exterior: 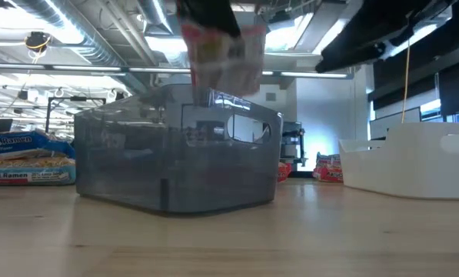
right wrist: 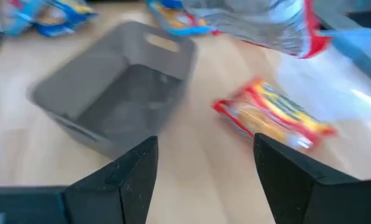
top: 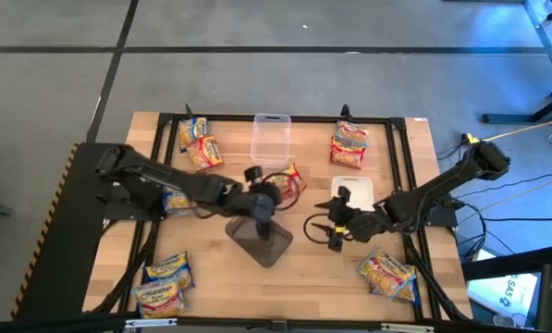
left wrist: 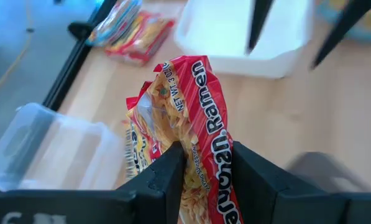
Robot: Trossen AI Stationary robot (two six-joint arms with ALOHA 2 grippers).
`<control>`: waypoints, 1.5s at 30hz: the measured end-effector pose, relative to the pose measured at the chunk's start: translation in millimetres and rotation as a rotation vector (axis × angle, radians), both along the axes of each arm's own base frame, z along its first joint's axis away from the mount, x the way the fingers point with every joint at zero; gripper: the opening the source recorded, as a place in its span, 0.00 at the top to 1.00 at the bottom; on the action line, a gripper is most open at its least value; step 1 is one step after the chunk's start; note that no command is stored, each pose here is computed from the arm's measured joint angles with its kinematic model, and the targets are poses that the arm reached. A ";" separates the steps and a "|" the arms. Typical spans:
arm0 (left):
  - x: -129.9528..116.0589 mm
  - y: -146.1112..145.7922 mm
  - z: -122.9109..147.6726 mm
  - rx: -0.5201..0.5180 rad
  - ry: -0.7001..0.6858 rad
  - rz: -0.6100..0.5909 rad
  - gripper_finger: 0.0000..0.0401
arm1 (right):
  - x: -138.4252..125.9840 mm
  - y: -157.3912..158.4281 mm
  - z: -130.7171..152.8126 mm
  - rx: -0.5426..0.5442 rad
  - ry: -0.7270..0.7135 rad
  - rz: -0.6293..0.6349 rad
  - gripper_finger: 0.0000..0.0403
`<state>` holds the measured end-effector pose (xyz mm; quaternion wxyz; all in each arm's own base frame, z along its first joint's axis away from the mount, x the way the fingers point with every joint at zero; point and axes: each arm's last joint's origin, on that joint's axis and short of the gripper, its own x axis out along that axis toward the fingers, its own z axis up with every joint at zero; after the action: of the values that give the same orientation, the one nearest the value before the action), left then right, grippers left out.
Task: Sort Maruchan noodles
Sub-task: Remove the red noodle pack from the gray bin, then adjust the gray bin on the table
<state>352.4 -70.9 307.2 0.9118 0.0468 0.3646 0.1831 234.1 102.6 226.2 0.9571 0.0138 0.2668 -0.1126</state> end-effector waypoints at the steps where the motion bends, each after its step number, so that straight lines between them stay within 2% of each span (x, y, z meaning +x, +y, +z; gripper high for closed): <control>1: 6.5 6.4 -5.8 0.011 0.009 0.011 0.72 | -2.9 -1.9 0.5 -0.014 0.012 -0.016 0.41; 9: 44.8 45.8 -65.7 0.057 0.152 0.083 0.72 | -10.2 -6.7 -3.7 -0.041 0.075 -0.071 0.41; 13: 57.3 57.5 -95.2 0.070 0.211 0.108 0.72 | -9.3 -6.4 -6.4 -0.054 0.086 -0.076 0.41; 16: 61.9 61.0 -107.3 0.087 0.238 0.106 0.71 | -7.8 -5.7 -9.5 -0.062 0.098 -0.076 0.41; 24: 65.6 56.5 -117.0 0.056 0.260 0.053 0.61 | -4.1 -3.9 -17.4 -0.083 0.125 -0.080 0.41; 29: 60.7 46.4 -90.3 0.038 0.285 0.050 0.59 | -4.3 -4.0 -17.3 -0.080 0.124 -0.079 0.41; 32: 45.6 31.9 -66.6 0.019 0.314 0.059 0.59 | -2.2 -2.7 -15.3 -0.057 0.096 -0.072 0.41; 34: 35.6 18.0 -49.3 -0.007 0.267 0.049 0.59 | -0.4 -1.8 -14.2 -0.048 0.076 -0.070 0.41; 37: 7.5 -3.0 -33.7 -0.033 0.260 0.027 0.59 | 4.8 0.9 -15.4 -0.055 0.055 -0.052 0.41; 41: -32.4 -28.4 -38.3 -0.179 0.249 0.012 0.59 | 17.2 1.5 -25.6 -0.055 0.062 -0.015 0.41; 45: -71.2 -53.2 -60.7 -0.336 0.260 0.060 0.59 | 34.5 -5.5 -41.3 -0.037 0.091 0.022 0.41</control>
<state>281.3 -124.0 246.5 0.8463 -0.0935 0.5056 0.1392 268.7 97.1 184.9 0.9453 -0.0118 0.3078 -0.1075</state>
